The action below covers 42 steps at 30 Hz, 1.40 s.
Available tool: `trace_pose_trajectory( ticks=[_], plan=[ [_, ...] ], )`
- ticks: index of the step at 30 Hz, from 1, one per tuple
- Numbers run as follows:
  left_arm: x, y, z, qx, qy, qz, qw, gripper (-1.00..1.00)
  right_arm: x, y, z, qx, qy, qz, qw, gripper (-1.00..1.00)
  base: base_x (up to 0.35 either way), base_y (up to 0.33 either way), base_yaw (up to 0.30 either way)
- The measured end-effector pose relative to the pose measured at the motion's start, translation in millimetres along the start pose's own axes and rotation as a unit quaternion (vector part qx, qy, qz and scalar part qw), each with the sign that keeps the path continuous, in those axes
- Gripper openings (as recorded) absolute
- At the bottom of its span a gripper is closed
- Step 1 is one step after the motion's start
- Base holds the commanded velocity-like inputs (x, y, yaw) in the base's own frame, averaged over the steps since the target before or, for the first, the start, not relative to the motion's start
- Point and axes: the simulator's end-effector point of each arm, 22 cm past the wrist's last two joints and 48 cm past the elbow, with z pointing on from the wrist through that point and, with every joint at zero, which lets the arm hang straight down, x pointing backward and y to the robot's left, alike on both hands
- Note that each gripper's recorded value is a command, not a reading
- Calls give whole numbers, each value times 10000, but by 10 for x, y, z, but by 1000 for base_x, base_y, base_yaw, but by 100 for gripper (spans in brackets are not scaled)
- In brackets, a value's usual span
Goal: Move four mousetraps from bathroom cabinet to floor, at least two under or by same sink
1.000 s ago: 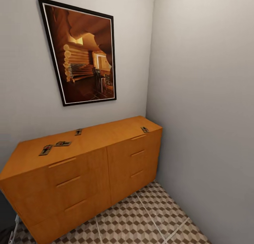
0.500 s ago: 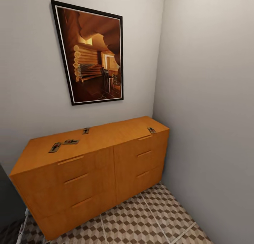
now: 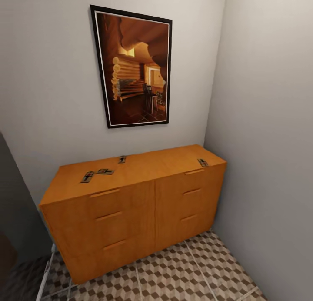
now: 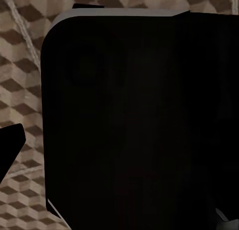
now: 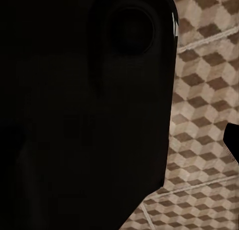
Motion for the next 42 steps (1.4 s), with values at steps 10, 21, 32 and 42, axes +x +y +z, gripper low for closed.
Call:
trace_pose_trajectory(
  ticks=[10,21,32,42],
  plan=[
    [2,10,0,-6,3,3,10000,100,-1,0,0,0,-2,4,10000,100,133,-127,32],
    [0,5,0,-3,0,3,10000,100,0,0,0,0,-2,4,10000,100,180,-186,3],
    [-1,8,0,-5,0,0,10000,100,-1,0,0,0,0,13,10000,100,32,-30,0],
    [-1,10,0,-7,0,3,10000,100,2,0,0,0,6,24,10000,100,1,-1,0]
  ],
)
